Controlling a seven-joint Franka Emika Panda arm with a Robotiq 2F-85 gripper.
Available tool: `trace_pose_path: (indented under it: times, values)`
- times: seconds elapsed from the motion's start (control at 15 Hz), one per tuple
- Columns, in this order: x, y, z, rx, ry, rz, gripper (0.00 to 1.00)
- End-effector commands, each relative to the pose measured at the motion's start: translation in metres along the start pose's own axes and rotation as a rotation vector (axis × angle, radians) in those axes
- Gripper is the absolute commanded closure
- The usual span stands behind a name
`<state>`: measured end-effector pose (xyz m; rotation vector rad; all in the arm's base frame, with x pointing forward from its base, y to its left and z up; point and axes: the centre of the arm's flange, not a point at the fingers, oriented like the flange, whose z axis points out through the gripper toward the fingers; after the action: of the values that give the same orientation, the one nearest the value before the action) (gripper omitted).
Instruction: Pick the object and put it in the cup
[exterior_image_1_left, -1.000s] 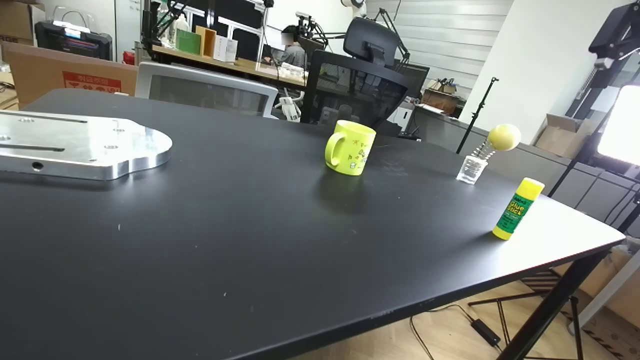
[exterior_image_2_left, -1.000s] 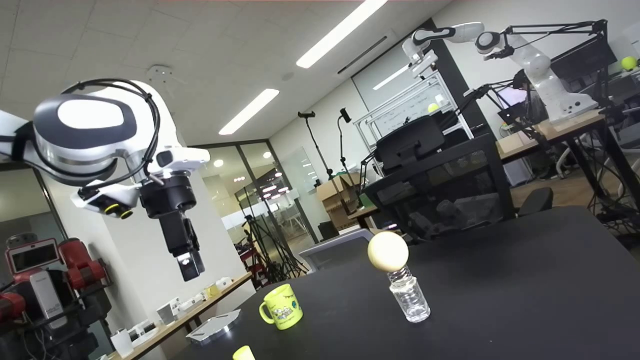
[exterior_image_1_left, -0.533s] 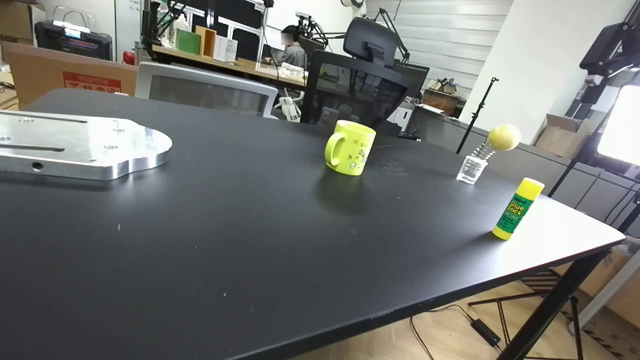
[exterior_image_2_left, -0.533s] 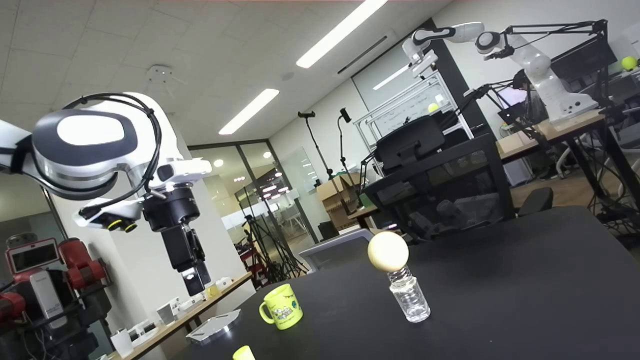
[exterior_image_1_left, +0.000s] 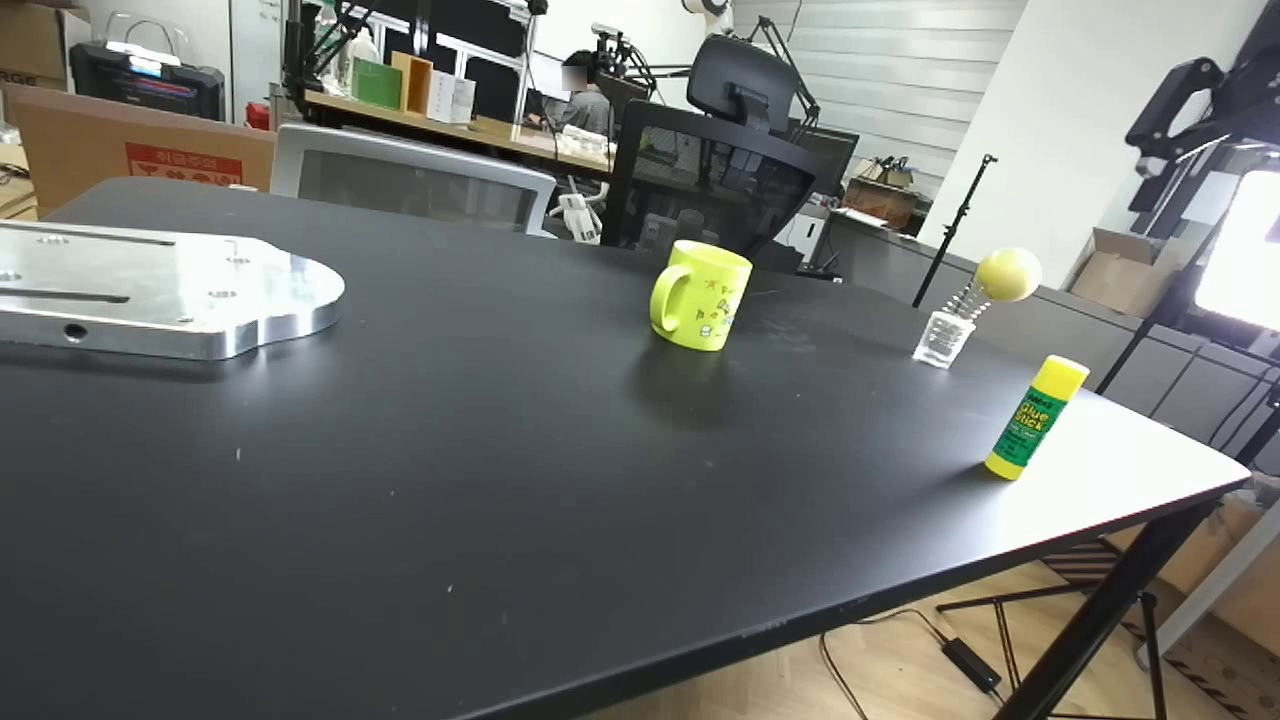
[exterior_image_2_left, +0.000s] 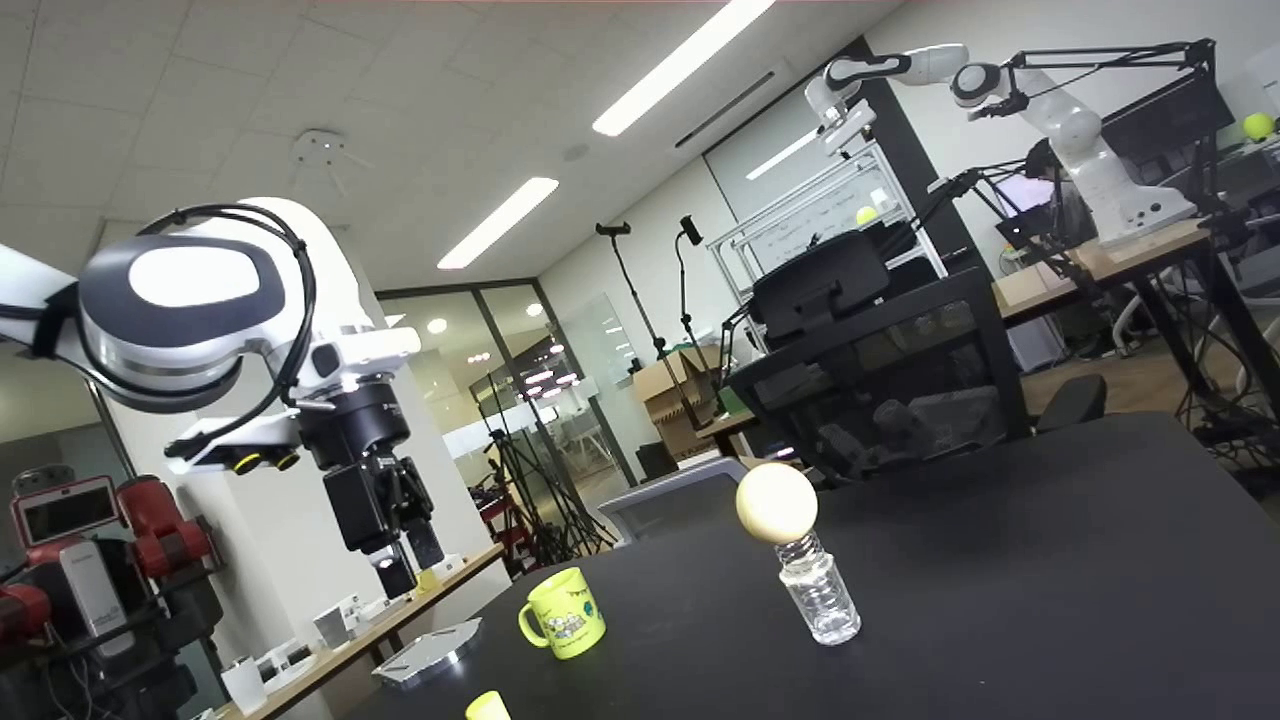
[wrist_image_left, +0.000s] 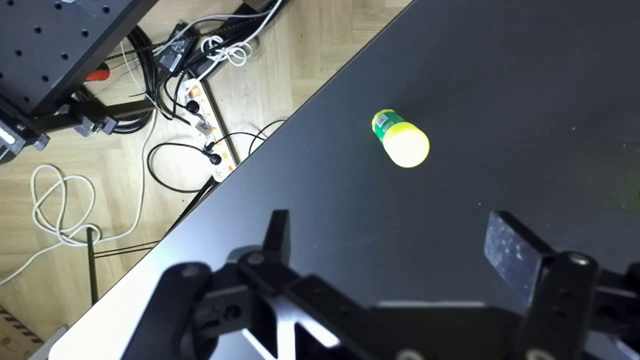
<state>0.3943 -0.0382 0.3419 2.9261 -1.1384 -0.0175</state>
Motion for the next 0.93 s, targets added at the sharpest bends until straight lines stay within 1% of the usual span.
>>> trace_pose_path:
  times: [0.0, 0.13, 0.27, 0.47, 0.73, 0.87]
  values:
    - [0.002, -0.014, 0.020, 0.039, 0.060, 0.173, 0.00]
    - [0.005, -0.020, 0.032, 0.081, 0.111, 0.209, 0.00]
    - [0.006, -0.024, 0.043, 0.091, 0.118, 0.230, 0.00]
    - [0.000, -0.028, 0.062, 0.081, 0.101, 0.235, 0.00]
    - [-0.007, -0.031, 0.089, 0.047, 0.071, 0.212, 0.00]
    - [-0.008, -0.033, 0.102, 0.028, 0.071, 0.199, 0.00]
